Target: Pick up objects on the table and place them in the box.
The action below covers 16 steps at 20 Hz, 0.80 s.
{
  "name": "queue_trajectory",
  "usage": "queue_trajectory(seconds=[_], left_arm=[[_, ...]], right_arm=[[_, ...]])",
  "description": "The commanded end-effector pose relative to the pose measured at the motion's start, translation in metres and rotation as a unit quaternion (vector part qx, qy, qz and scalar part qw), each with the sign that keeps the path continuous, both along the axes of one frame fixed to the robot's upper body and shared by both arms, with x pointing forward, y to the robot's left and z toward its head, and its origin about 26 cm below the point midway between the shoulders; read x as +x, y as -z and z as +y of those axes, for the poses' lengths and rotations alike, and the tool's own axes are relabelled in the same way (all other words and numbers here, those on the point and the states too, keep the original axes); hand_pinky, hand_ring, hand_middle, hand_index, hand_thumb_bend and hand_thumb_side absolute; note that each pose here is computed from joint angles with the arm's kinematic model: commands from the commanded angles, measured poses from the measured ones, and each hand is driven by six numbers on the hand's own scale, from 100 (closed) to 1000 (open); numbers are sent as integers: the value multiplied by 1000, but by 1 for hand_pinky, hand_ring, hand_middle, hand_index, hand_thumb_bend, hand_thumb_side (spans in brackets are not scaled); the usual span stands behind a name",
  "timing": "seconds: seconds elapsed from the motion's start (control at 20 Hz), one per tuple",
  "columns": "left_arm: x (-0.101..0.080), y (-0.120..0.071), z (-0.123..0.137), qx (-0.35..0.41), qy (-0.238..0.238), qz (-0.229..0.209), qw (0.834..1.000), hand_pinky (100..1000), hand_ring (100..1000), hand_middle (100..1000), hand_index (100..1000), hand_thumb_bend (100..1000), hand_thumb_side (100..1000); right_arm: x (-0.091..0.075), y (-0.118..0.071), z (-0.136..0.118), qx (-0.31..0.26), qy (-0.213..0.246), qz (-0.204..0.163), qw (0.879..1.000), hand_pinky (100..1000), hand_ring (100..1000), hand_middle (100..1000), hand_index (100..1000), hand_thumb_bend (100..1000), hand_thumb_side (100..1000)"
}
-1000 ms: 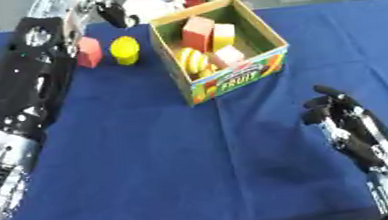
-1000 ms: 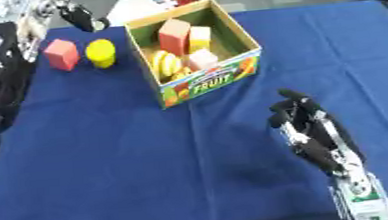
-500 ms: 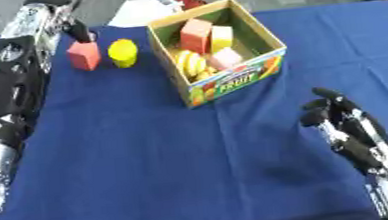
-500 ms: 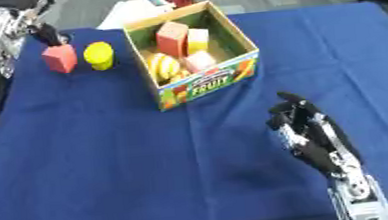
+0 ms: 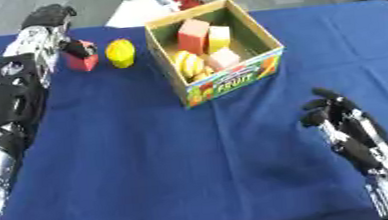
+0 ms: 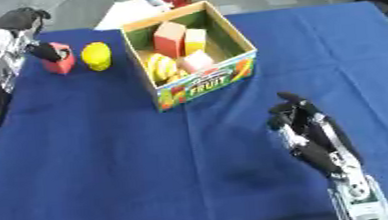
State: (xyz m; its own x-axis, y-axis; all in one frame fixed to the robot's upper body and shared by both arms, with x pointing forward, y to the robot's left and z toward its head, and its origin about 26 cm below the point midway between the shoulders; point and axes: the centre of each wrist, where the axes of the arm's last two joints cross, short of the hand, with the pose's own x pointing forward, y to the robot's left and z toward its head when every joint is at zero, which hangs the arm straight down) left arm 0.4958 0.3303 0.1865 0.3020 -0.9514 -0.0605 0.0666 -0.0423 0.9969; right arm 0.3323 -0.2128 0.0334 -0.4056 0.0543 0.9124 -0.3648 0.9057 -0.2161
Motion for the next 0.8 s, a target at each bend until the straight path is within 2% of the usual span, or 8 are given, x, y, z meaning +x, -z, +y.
queue_trajectory(seconds=[0.05, 0.25, 0.5, 0.65, 0.8], left_arm=[[-1, -11, 12, 1, -38, -17, 999, 759, 690, 789, 937, 402, 374], [-2, -3, 13, -8, -58, -10, 998, 749, 677, 768, 925, 397, 384], [-2, 5, 14, -19, -61, 7, 998, 746, 667, 756, 914, 400, 399], [-3, 10, 14, -25, -64, 25, 997, 746, 675, 760, 910, 412, 471], [-3, 12, 14, -29, -68, 41, 996, 745, 676, 760, 908, 408, 496]], right_arm=[[2, -7, -4, -2, 4, -11, 1000, 647, 634, 656, 896, 100, 400], [2, -7, -4, -2, 3, -11, 1000, 647, 634, 656, 896, 100, 400], [2, -7, -3, -1, 3, -12, 1000, 648, 634, 656, 896, 100, 399], [2, -7, -3, -1, 3, -11, 1000, 648, 634, 656, 896, 100, 399], [2, -7, -3, -1, 3, -11, 1000, 647, 634, 656, 896, 100, 399]])
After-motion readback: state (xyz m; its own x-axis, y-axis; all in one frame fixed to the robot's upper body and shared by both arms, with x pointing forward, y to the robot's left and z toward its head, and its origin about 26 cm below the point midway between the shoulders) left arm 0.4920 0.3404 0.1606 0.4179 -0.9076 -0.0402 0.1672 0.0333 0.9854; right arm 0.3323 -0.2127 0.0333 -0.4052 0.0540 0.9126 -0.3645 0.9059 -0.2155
